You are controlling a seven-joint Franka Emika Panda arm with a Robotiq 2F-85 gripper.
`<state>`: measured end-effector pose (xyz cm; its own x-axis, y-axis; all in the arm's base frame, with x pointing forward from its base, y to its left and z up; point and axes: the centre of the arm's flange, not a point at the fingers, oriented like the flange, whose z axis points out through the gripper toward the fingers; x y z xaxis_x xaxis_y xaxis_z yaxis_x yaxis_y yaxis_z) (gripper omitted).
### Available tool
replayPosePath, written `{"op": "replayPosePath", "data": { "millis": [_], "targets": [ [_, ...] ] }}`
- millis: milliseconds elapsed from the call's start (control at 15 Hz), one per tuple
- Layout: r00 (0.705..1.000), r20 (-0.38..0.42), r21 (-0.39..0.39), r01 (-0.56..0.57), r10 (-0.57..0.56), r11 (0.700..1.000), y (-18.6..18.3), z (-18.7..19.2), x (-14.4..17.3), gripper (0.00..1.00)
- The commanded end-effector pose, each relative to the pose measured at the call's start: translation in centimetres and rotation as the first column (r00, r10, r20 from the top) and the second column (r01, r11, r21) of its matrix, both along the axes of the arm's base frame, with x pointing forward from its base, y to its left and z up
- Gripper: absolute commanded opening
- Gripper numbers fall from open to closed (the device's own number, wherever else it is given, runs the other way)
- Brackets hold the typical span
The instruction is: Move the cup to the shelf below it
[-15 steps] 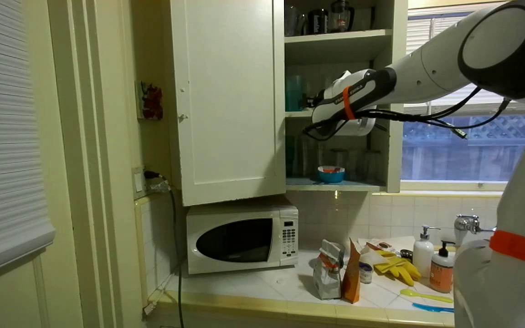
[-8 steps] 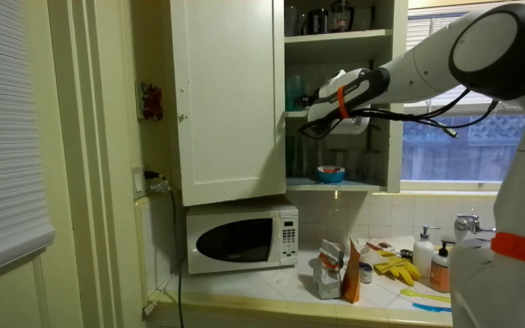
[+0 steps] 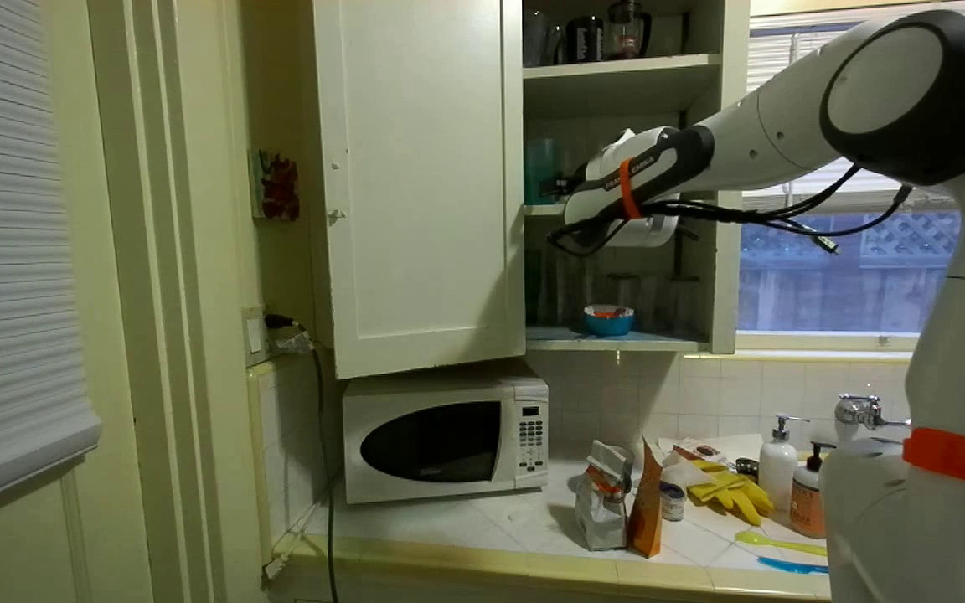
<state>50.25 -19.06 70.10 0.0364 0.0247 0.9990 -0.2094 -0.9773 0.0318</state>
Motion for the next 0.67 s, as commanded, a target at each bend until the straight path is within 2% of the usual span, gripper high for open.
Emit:
{"op": "replayPosePath", "data": {
  "millis": [0, 600],
  "targets": [
    [1.000, 0.001, 0.025, -0.001, 0.001, 1.000, -1.2, 0.0, 0.9, 1.00],
    [1.000, -0.014, 0.030, 0.002, -0.002, 1.000, -1.6, 1.0, 3.9, 1.00]
  ]
}}
